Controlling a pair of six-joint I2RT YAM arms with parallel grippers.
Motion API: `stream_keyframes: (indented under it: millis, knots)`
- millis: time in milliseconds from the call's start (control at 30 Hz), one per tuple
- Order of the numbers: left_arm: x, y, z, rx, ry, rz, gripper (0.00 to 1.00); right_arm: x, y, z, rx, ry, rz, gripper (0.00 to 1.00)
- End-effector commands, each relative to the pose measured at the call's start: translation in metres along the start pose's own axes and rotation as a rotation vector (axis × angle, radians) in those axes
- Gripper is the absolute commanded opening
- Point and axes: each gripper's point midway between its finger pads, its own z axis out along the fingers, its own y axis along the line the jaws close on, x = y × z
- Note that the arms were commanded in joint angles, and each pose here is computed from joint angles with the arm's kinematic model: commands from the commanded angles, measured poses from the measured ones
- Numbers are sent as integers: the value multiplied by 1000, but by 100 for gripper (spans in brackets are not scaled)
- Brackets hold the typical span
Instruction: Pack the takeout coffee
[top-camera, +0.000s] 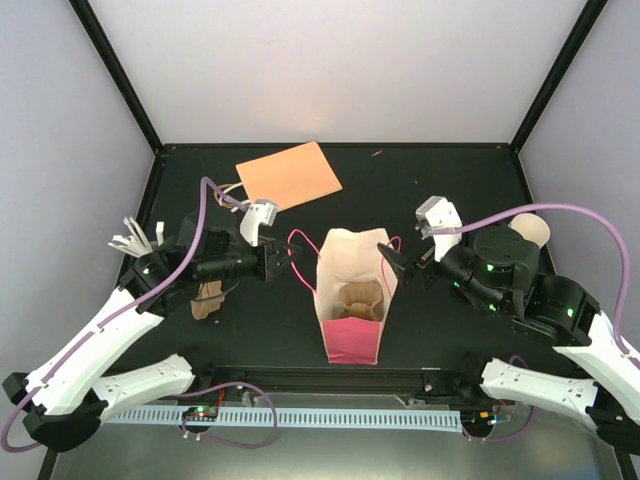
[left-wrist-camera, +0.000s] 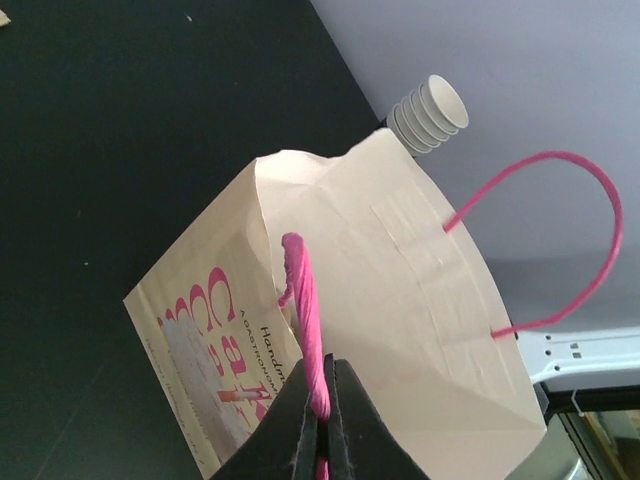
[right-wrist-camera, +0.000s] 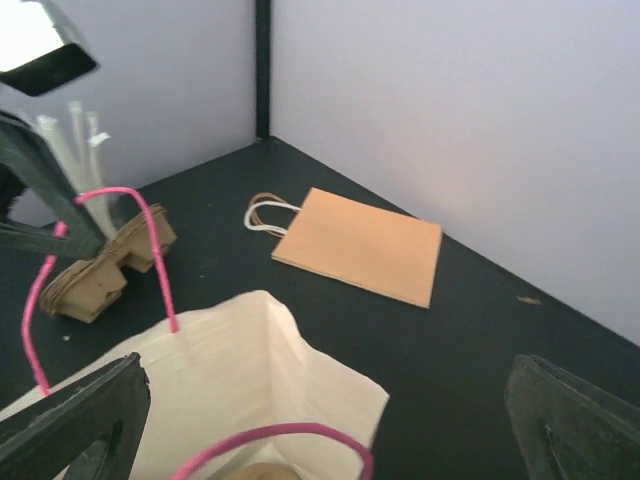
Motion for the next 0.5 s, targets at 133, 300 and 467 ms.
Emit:
stream_keyframes:
  millis: [133,300,467]
  knots:
    - [-22,4,-12,-54,-22,47,2,14,-35,-3,203,91,184,100]
    - [-32,14,-12,-98,-5,79,2,27,-32,10,189,165,200,100]
    - [-44,24,-8,-128,17,122,1,29,-27,20,142,179,225,100]
